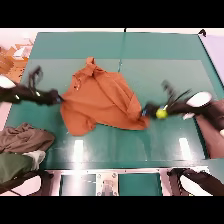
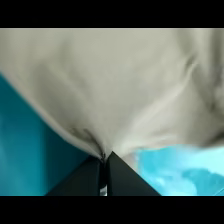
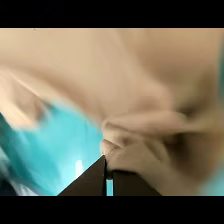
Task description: Fold the shirts.
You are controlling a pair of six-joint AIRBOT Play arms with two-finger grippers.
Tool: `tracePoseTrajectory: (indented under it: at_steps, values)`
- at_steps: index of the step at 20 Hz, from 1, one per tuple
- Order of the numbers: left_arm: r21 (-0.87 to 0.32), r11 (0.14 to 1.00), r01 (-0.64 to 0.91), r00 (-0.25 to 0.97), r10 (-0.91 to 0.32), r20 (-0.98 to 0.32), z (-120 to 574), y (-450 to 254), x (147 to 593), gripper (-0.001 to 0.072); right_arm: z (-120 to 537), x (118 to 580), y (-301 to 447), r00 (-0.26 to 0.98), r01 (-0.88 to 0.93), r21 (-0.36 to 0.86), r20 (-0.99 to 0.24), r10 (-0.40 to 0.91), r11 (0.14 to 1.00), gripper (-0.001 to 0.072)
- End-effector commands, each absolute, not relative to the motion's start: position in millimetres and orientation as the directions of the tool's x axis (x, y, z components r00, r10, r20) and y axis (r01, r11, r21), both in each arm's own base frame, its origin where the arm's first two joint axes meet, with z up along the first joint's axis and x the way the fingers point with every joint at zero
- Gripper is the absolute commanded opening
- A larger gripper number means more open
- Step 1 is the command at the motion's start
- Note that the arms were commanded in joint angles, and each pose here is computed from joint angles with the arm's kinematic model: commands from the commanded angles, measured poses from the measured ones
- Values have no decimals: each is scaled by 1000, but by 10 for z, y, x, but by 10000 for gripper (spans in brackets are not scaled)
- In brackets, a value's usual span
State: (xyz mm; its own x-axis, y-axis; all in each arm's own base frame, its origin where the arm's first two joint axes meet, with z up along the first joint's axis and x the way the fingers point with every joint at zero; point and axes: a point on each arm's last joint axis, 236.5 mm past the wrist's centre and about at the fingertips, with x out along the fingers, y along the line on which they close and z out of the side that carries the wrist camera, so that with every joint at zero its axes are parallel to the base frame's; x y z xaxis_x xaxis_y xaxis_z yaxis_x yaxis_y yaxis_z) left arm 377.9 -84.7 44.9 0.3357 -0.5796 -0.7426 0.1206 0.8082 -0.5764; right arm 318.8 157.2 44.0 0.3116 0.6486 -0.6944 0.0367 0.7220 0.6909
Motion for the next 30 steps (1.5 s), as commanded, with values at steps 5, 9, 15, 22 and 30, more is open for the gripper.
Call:
tracePoseTrajectory:
  at_steps: [5,9,15,22,30]
  values:
    - [-129,865,484,833,-501,-235,4353,-875,3728,26,3972,3559,331,902,-219,575,-190,389,788,18]
    - [50,925,377,896,-378,232,5925,-768,2827,26,5044,3002,95,975,-216,448,51,216,868,19]
    - [109,975,191,892,-219,396,6314,-512,2148,26,5908,2172,83,930,-144,298,366,27,944,19]
    - [37,961,275,952,-277,127,5505,-568,2755,26,5282,2658,-267,976,-83,403,219,-8,912,19]
    - [-305,878,369,822,-461,-334,3068,-755,4669,27,2218,4465,-379,970,73,632,-225,92,772,19]
